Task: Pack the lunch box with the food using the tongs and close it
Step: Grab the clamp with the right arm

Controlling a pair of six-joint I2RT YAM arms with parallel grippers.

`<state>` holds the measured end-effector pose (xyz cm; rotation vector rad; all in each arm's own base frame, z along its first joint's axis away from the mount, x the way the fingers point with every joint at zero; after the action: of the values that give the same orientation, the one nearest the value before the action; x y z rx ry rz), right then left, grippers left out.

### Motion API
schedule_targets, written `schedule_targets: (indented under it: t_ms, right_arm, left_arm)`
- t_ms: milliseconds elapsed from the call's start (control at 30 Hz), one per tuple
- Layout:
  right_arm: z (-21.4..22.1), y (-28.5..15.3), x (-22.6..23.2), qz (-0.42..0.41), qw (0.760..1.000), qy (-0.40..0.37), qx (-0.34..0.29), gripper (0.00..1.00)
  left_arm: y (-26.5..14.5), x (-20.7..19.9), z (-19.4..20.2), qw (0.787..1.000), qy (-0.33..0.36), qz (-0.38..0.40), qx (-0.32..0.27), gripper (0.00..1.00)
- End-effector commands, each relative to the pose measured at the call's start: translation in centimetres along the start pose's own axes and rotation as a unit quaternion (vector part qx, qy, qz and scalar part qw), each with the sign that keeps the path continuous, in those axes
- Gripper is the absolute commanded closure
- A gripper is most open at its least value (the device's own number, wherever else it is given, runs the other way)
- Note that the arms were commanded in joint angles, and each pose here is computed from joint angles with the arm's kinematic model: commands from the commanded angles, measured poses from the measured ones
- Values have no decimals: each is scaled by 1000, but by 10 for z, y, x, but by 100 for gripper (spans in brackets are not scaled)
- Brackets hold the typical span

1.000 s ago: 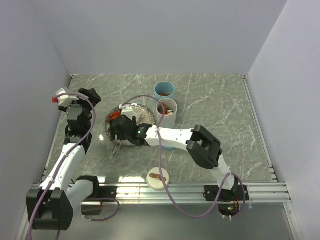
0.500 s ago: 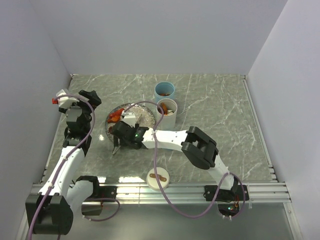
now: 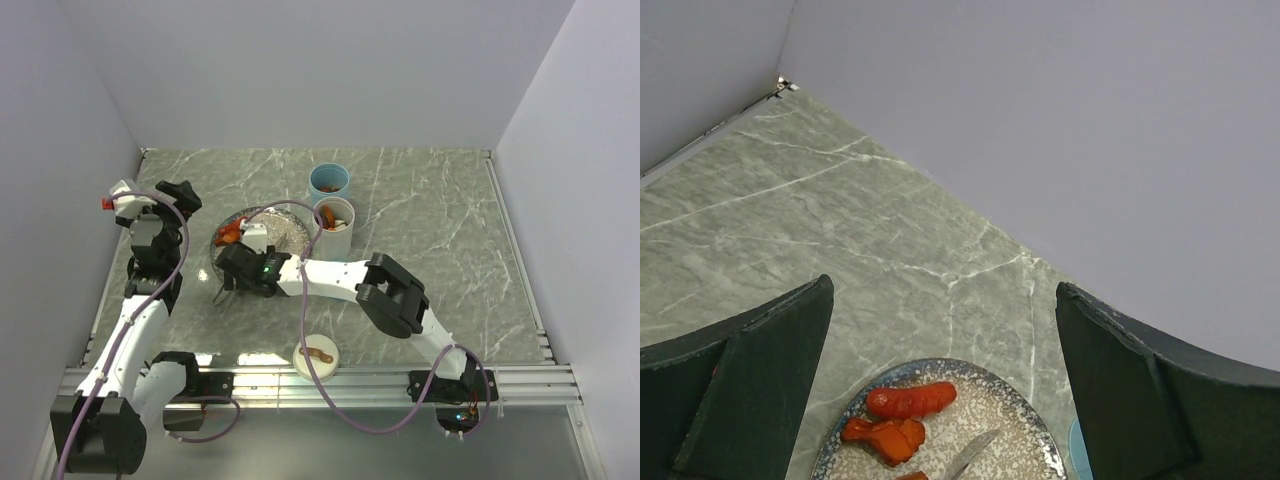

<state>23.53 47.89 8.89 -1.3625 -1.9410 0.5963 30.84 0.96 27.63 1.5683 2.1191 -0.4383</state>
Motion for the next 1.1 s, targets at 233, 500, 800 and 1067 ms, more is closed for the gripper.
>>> schedule_targets:
  t_ms: [233,500,800,1067]
  right_arm:
    - [-14,18,-9,8,999,39,-16,27]
    - [-11,19,-45,49,998,46,-9,50]
    - [-21,17,-78,67,997,41,-1,74]
    - [-53,9,-92,79,997,-21,0,92]
  left_arm:
    - [-5,1,-6,1000,-3,6,-17,1]
    - [-7,2,-7,1000,-3,4,-19,1]
    - [-6,3,-7,1000,-2,0,-19,0]
    - [-4,4,-5,1000,-1,-2,-17,1]
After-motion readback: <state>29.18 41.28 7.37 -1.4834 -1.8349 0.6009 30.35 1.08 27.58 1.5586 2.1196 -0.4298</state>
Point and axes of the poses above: each gripper's point midway between its finger pads, its own y axis out along the fingers, its own x axis along the line the jaws close on, z = x × y, the point moved 5 cm from there along -y, back along the fingers
